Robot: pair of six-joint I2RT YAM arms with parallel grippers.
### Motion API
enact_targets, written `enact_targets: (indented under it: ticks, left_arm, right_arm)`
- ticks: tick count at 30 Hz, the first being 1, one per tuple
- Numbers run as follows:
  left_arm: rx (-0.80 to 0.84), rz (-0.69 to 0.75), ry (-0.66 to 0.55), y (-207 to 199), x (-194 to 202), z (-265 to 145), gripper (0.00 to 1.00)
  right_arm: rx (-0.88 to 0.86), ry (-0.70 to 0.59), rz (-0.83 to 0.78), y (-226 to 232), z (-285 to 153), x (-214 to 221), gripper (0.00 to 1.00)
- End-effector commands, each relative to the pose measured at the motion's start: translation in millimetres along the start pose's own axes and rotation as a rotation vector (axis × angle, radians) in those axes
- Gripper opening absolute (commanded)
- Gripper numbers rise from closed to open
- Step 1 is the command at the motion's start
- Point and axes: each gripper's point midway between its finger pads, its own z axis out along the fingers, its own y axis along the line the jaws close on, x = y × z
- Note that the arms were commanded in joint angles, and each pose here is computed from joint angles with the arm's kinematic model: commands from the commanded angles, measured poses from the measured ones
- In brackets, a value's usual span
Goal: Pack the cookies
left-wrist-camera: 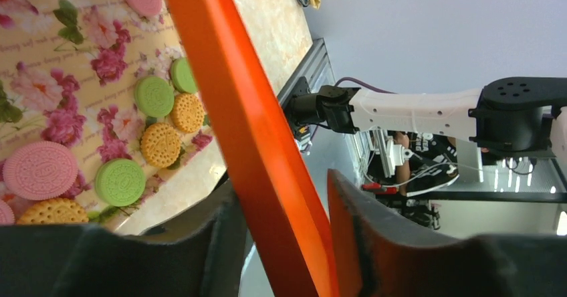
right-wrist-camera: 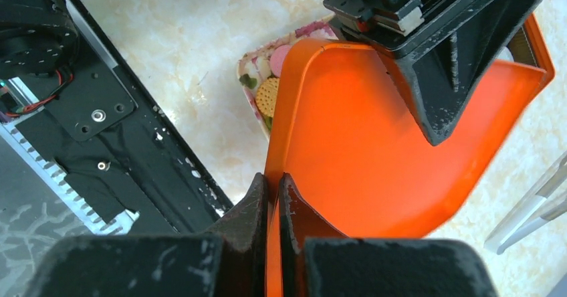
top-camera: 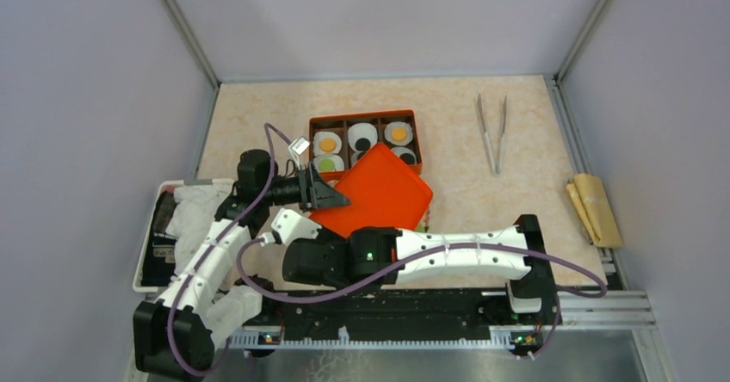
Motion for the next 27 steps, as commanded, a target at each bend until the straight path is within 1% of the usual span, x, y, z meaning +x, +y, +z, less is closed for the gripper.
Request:
enact_targets:
  ticks: [1, 3, 10, 11, 13, 14, 16, 17, 20, 22, 27]
  left_arm:
    - [0.06, 0.059, 0.021, -13.8, 8.6, -2.3, 0.43]
    - [0.057, 0.057, 0.025, -14.4, 9.3, -2.9, 0.31]
    - [0.01, 0.058, 0.017, -14.3, 6.6, -5.1, 0.02]
    - [0.0, 0.054, 0.009, -13.6, 5.0, -5.0, 0.0]
    - [-0.019, 0.041, -0.003, -10.3, 2.6, -4.2, 0.0]
    - [-0.029, 0.035, -0.011, -8.2, 0.8, -3.5, 0.0]
    - [-0.041, 0.022, -0.019, -5.2, -3.2, -1.5, 0.0]
    - [-0.045, 0.017, -0.021, -4.3, -6.1, -0.3, 0.0]
    - [-0.049, -0.004, -0.024, -6.5, -17.9, 3.4, 0.0]
    - [-0.055, -0.015, -0.022, -9.2, -27.3, 5.9, 0.0]
    - [-0.081, -0.017, -0.013, -16.4, -49.2, 9.9, 0.0]
  right_arm:
    - [0.022, -0.13, 0.004, -9.3, -10.7, -43.2, 0.0]
    - [0.026, -0.129, 0.001, -9.0, -8.7, -43.5, 0.0]
    - [0.045, -0.132, 0.004, -10.8, -7.0, -43.4, 0.0]
    - [0.054, -0.134, 0.006, -13.0, -7.5, -43.5, 0.0]
    - [0.074, -0.138, 0.011, -17.7, -9.7, -43.6, 0.01]
    - [0.087, -0.139, 0.005, -19.1, -11.1, -42.7, 0.07]
    - [0.127, -0.137, -0.013, -24.0, -14.1, -39.9, 0.24]
    - [0.148, -0.134, -0.028, -24.8, -15.3, -38.0, 0.3]
    - [0.203, -0.111, -0.077, -23.2, -18.2, -29.3, 0.42]
    - [0.252, -0.095, -0.111, -20.7, -18.3, -21.7, 0.46]
    - [0.348, -0.042, -0.147, -19.8, -10.8, 3.0, 0.48]
